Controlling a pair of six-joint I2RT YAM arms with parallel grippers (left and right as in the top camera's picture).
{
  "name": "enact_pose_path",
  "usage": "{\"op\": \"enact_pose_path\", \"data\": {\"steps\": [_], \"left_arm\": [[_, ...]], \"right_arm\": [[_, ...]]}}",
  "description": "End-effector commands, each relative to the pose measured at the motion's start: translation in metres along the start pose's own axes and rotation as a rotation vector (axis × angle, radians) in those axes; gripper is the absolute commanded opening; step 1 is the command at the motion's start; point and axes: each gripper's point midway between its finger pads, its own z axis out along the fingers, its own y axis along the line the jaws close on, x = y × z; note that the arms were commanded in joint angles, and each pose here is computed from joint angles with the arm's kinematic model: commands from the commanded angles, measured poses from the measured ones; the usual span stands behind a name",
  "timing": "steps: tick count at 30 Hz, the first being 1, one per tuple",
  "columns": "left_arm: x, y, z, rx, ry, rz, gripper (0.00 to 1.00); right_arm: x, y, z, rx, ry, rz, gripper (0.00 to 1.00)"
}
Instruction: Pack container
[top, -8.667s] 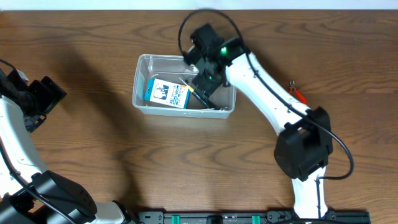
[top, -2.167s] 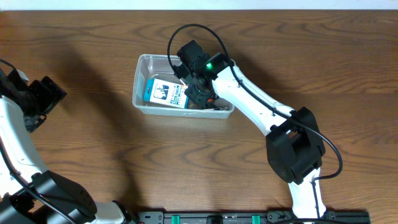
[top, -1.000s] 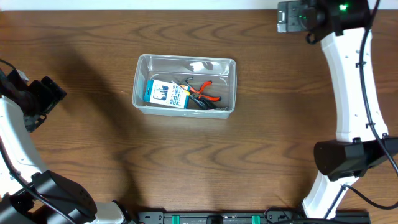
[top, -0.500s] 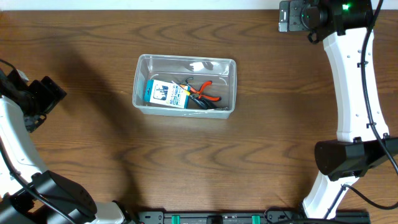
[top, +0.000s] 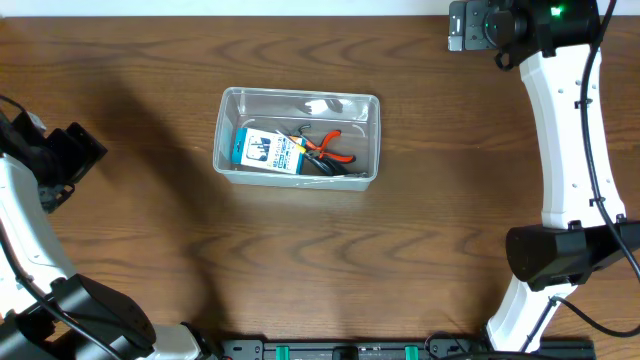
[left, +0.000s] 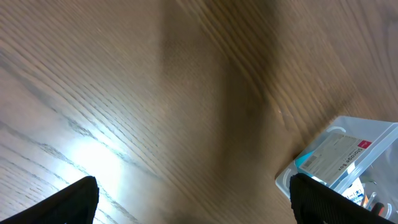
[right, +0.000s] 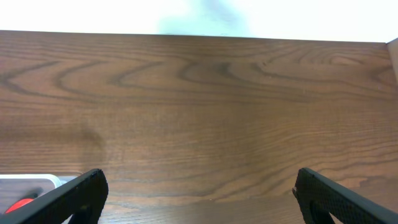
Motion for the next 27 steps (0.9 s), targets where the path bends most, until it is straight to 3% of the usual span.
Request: {"op": "enact_pose_path", "data": {"steps": [1,6,11,19,23,27], "left_arm": [[-0.002,-0.002,-0.005,-0.001,-0.016,0.024,0.90],[-0.002,-0.002,-0.005,-0.001,-0.016,0.025,0.90],[-0.002,-0.002,-0.005,-0.001,-0.016,0.025,0.90],[-0.002,-0.002,-0.005,-0.001,-0.016,0.024,0.90],[-0.002,-0.002,-0.005,-0.001,-0.016,0.024,0.91],[-0.002,-0.002,-0.005,-0.001,-0.016,0.025,0.90]], "right_arm": [[-0.002,-0.002,-0.005,-0.003,-0.011,0.018,0.99],[-0.011,0.011,-0.053,-0.046,-0.096,0.001,0.99],[-0.020,0.023,-0.152,-0.136,-0.282,-0.011,0.99],[0.008,-0.024,-0.303,-0.237,-0.592,0.060,0.99],[0.041,-0.048,-0.324,-0.249,-0.689,0.108,0.99],[0.090,-0.061,-0.305,-0.219,-0.730,0.140,0.99]]}}
